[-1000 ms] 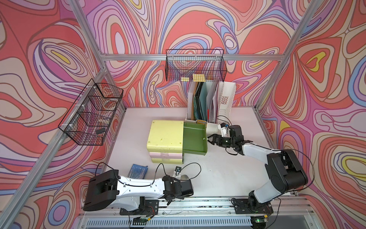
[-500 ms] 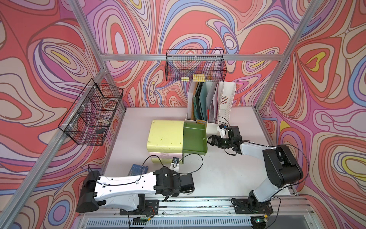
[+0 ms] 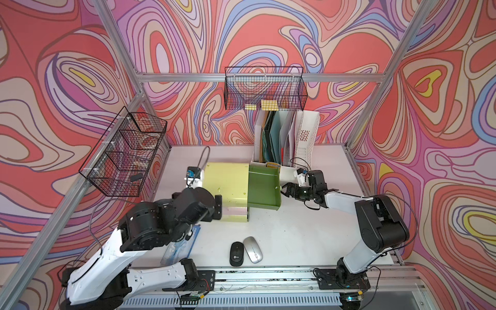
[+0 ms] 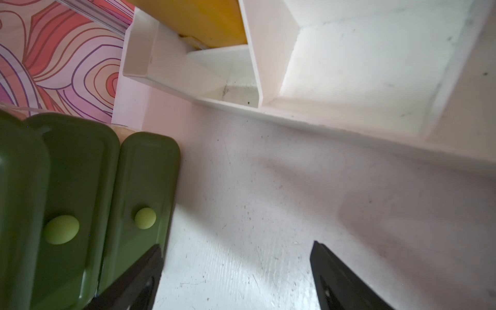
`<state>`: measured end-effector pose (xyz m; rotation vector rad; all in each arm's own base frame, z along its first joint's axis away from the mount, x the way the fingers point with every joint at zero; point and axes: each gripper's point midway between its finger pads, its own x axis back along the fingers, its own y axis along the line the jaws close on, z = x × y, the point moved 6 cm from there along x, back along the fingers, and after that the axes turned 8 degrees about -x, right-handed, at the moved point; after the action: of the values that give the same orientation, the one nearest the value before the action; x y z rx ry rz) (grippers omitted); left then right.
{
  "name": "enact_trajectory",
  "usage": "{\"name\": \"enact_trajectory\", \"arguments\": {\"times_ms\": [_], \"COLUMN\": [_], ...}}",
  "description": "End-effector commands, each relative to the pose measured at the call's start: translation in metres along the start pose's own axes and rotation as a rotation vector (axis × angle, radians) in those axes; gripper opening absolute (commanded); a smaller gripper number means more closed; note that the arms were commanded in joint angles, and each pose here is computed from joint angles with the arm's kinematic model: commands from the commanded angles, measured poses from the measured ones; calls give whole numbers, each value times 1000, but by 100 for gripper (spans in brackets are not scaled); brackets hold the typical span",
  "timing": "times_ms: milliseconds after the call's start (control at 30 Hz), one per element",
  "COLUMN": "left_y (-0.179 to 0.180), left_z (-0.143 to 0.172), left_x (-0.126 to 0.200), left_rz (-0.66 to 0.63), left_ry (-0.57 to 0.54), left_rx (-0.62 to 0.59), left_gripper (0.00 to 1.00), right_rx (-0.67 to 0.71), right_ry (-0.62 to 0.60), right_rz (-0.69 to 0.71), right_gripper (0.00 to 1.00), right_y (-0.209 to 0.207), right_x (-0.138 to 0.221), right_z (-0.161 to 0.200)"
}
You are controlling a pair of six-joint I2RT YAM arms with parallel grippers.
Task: Take the mice out of the drawer
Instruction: Place the mouse at the center of the board, then close the drawer in the storage box.
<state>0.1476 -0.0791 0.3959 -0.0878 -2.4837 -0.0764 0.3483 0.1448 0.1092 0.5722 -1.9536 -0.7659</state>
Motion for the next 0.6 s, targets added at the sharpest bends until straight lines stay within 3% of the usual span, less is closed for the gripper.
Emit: {"name": "enact_trajectory", "arguments": {"times_ms": [0,233,400,567], "left_y": [-1,-8,32,71], "left_z": [-14,-45,-51,-48], "left_x": [-45,-121,-161,-188], "left_rz": [1,68,72,28], "left_ry": [90,126,140,166], "left_rx": [-89,-43,126,219], "left_gripper": [100,100,99,100], "right_rx": [26,37,38,65], "right_ry": [-21,-28,-19,-14], "right_rz": [3,-2,16,47], "right_gripper": [89,90,90,90], "right_y": [6,10,11,20], "right_x": [6,11,13,19], "right_z": [-5,-5,-4,-7]}}
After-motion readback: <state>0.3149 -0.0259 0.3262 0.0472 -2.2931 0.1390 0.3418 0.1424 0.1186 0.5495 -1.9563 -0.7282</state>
